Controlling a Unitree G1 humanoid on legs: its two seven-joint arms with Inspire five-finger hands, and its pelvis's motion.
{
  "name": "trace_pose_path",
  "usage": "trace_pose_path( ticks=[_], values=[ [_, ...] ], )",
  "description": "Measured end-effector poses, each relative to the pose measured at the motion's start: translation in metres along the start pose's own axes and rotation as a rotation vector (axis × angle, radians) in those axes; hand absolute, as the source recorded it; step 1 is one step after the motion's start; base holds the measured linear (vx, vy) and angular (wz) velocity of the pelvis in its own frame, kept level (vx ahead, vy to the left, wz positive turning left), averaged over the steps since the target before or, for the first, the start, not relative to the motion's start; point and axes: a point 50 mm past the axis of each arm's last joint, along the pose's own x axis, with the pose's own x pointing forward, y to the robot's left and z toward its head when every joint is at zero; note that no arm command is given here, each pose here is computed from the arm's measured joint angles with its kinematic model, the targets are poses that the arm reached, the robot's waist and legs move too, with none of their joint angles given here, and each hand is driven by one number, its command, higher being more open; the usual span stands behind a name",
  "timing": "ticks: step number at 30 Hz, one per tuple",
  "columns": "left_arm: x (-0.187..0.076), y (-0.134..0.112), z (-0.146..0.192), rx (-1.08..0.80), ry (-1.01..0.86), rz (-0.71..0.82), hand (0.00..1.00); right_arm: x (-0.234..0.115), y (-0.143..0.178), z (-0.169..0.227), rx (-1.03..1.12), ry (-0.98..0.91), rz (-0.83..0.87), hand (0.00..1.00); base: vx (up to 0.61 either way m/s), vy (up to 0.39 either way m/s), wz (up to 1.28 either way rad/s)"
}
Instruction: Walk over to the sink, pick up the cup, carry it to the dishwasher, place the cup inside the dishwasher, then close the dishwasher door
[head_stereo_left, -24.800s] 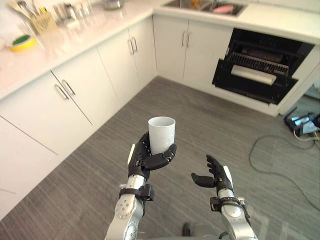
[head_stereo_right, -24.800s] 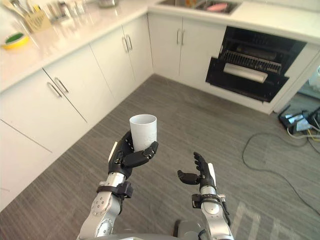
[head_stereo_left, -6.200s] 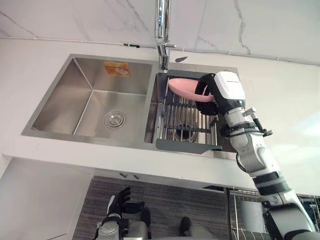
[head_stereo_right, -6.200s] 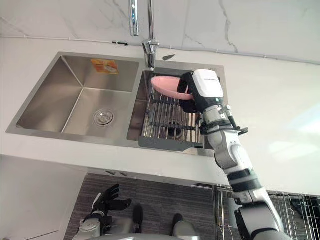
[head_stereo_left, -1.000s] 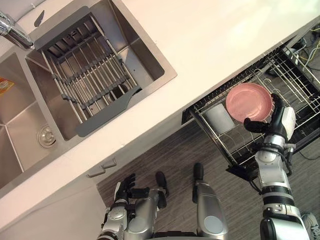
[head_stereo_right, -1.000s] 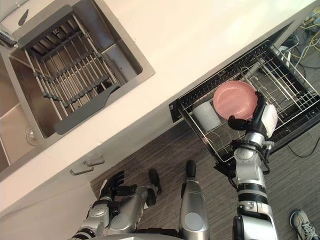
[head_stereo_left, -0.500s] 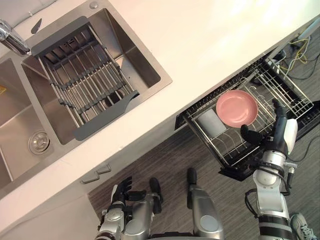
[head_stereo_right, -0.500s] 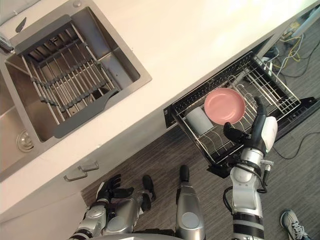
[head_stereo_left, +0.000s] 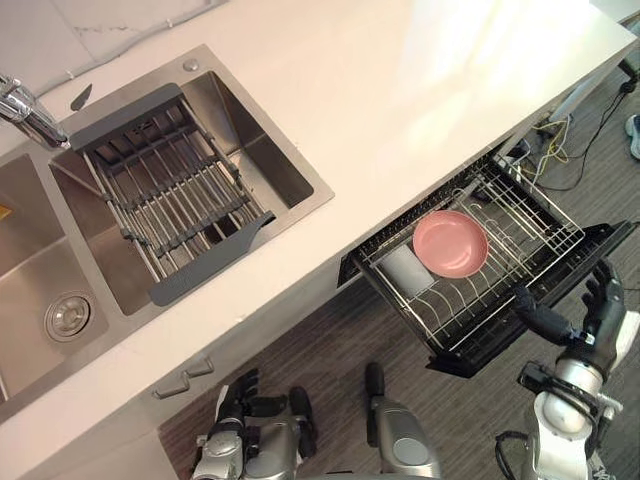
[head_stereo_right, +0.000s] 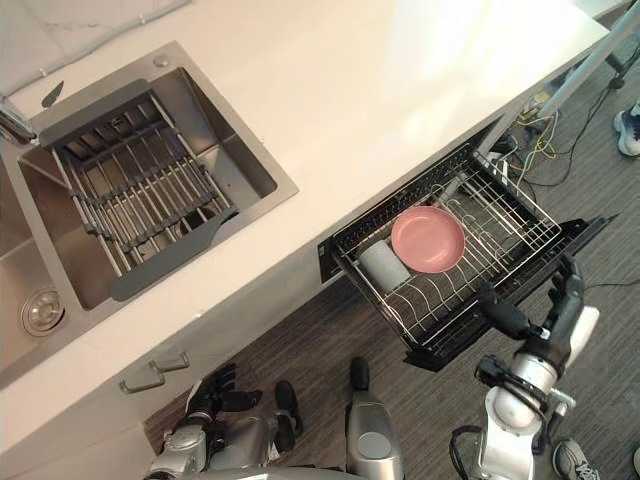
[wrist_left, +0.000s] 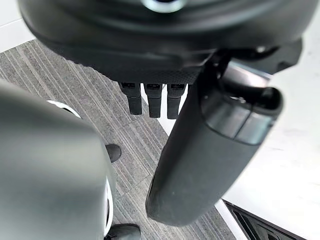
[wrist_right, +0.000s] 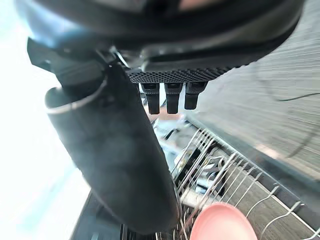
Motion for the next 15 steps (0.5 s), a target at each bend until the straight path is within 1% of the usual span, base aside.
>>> trace_pose_path(
  ticks=[5, 11, 15],
  values=[
    [-0.003, -0.005, -0.007, -0.021, 0.021, -0.005, 0.90, -0.011, -0.016, -0.029, 0.115, 0.152, -0.085, 0.90, -0.01, 0.002, -0.02],
    [-0.003, -0.006, -0.007, -0.052, 0.023, -0.001, 0.90, -0.022, -0.020, -0.057, 0.348, 0.307, -0.143, 0.90, -0.01, -0.006, 0.00],
    [-0.003, -0.008, -0.007, -0.059, 0.023, -0.004, 0.90, -0.023, -0.017, -0.064, 0.425, 0.343, -0.151, 0.90, 0.04, -0.015, 0.01]
  ],
)
